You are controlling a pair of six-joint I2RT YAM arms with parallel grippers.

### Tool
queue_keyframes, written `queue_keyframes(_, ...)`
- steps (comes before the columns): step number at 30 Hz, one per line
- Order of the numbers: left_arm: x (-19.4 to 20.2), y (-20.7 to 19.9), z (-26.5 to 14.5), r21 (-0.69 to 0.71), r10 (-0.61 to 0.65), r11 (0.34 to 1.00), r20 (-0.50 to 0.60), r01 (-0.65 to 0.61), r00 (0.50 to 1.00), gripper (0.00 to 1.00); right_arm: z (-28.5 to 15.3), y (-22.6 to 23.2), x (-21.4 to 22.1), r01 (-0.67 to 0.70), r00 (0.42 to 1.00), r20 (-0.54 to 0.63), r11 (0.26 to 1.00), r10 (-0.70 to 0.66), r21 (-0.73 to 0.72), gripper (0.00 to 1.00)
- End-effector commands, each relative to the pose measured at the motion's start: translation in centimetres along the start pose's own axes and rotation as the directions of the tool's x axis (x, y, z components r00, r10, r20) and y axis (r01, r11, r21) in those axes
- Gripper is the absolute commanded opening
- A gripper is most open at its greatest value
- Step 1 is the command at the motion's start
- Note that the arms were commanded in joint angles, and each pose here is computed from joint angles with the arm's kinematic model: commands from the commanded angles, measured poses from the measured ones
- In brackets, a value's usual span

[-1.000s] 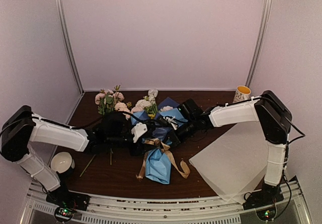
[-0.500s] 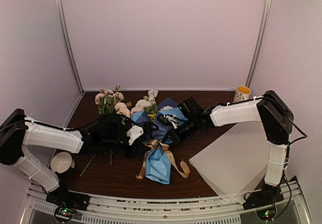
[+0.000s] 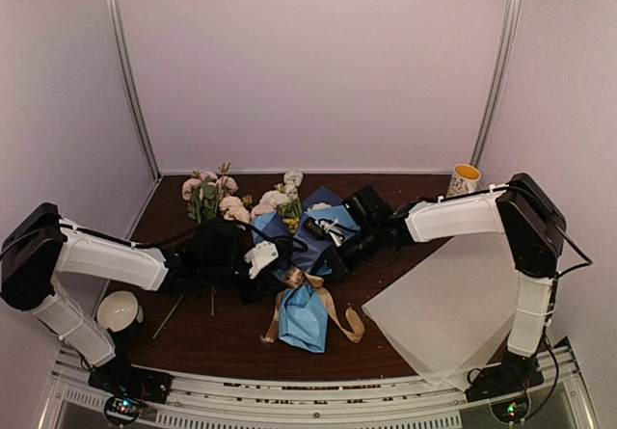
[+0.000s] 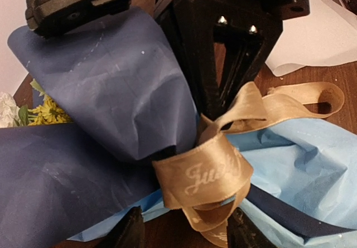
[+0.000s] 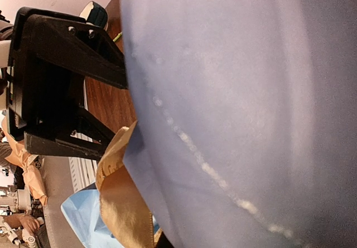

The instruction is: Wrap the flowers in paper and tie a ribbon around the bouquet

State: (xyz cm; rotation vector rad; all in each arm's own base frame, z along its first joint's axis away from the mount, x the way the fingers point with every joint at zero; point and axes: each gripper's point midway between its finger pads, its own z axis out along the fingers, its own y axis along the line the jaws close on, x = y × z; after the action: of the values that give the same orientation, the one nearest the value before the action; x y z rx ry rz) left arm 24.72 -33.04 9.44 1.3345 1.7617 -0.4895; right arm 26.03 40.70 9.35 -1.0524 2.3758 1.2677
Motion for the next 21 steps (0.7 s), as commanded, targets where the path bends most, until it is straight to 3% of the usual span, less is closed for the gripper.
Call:
queue_keyframes(1, -0.9, 0.3, 1.1, 0.031, 0.054, 0.998, 0.018, -0.055, 0.998, 0.55, -0.9, 0.5, -0.6, 0.012, 1.000, 0.027, 1.000, -0.013, 0.007, 0.00)
queue_keyframes(5, -1.7, -0.4, 1.5, 0.099, 0.073, 0.992, 0.030, -0.076, 0.997, 0.50, -0.9, 0.5, -0.5, 0.012, 1.000, 0.026, 1.000, -0.012, 0.010, 0.00)
queue_keyframes(14, -2.8, -1.0, 0.3, 0.134, 0.085, 0.987, 0.053, -0.091, 0.995, 0.00, -1.0, 0.3, -0.3, 0.007, 1.000, 0.025, 1.000, -0.007, 0.019, 0.00)
queue_keyframes(21, -0.6, 0.0, -0.4, 0.049, 0.024, 0.998, -0.009, -0.024, 1.000, 0.00, -2.0, -0.5, -1.2, -0.017, 0.997, 0.076, 0.998, 0.012, 0.065, 0.00)
